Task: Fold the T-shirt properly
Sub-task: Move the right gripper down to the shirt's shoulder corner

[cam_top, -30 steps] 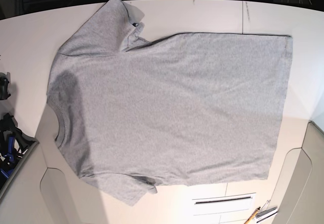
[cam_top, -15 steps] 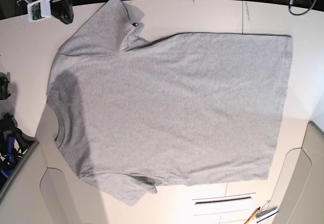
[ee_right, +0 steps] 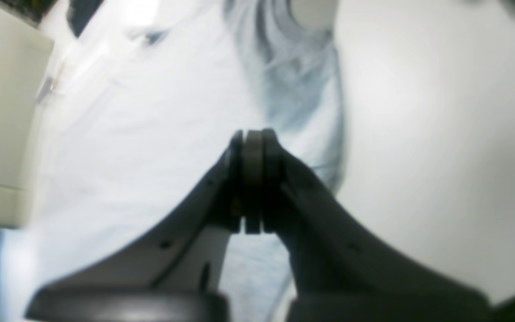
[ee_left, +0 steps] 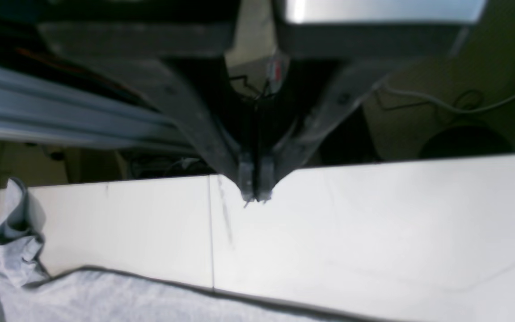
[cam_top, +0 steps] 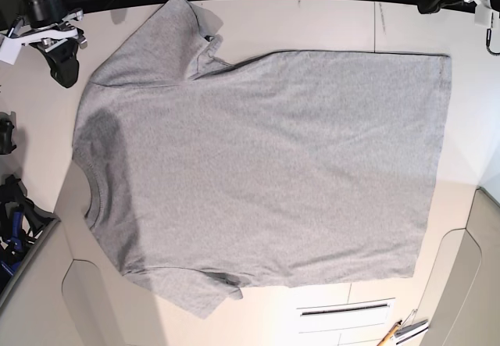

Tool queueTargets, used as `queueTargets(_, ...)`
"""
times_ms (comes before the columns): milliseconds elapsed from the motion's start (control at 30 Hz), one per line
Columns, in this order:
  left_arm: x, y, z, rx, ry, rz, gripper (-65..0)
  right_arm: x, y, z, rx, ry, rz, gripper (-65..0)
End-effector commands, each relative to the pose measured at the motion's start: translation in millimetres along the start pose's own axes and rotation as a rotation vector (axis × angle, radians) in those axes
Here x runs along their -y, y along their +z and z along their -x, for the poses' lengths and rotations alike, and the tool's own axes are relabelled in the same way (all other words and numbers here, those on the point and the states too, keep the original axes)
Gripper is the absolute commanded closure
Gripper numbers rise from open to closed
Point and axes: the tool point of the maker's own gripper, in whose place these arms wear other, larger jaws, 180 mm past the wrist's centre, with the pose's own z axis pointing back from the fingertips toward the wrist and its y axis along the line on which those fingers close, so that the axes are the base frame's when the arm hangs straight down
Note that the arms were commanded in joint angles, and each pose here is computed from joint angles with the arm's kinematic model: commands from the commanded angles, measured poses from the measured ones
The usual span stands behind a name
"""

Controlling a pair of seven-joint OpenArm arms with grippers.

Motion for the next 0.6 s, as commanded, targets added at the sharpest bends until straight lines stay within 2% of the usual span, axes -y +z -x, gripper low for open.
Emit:
queueTargets(0, 3, 2, -7, 0.017, -0.005, 0.019, 0.0, -6, -1, -6, 0.038, -0.038, -0.044, 0.0)
queueTargets(100, 4, -1, -13, 0.029, -0.010, 0.024, 0.0, -15, -4, -1, 0.060, -0.193, -0.156, 0.0)
queueTargets(167, 4, -3, -17, 0.037, -0.018, 0.027, 0.0, -24, 2, -8, 0.098, -0.245, -0.244, 0.0)
queueTargets(233, 3, -3, -20, 0.037, -0.027, 0.029, 0.0, -24, 7, -15, 0.133, -0.272, -0.262, 0.0)
queueTargets(333, 3, -3, -20, 0.034, -0.032, 0.029, 0.0, -11, 10, -22, 0.153, -0.241, -0.210, 0.0)
queueTargets(400, 3, -3, -20, 0.034, -0.032, 0.029, 0.0, 6, 12, -27, 0.176, -0.225, -0.127, 0.0)
queueTargets(500, 3, -3, -21, 0.035, -0.032, 0.029, 0.0, 39, 20, -32, 0.229, -0.261, 0.034, 0.0)
queueTargets(567, 3, -4, -22, 0.039, -0.033, 0.031, 0.0, 49, 22, -35, 0.245, -0.223, 0.085, 0.0)
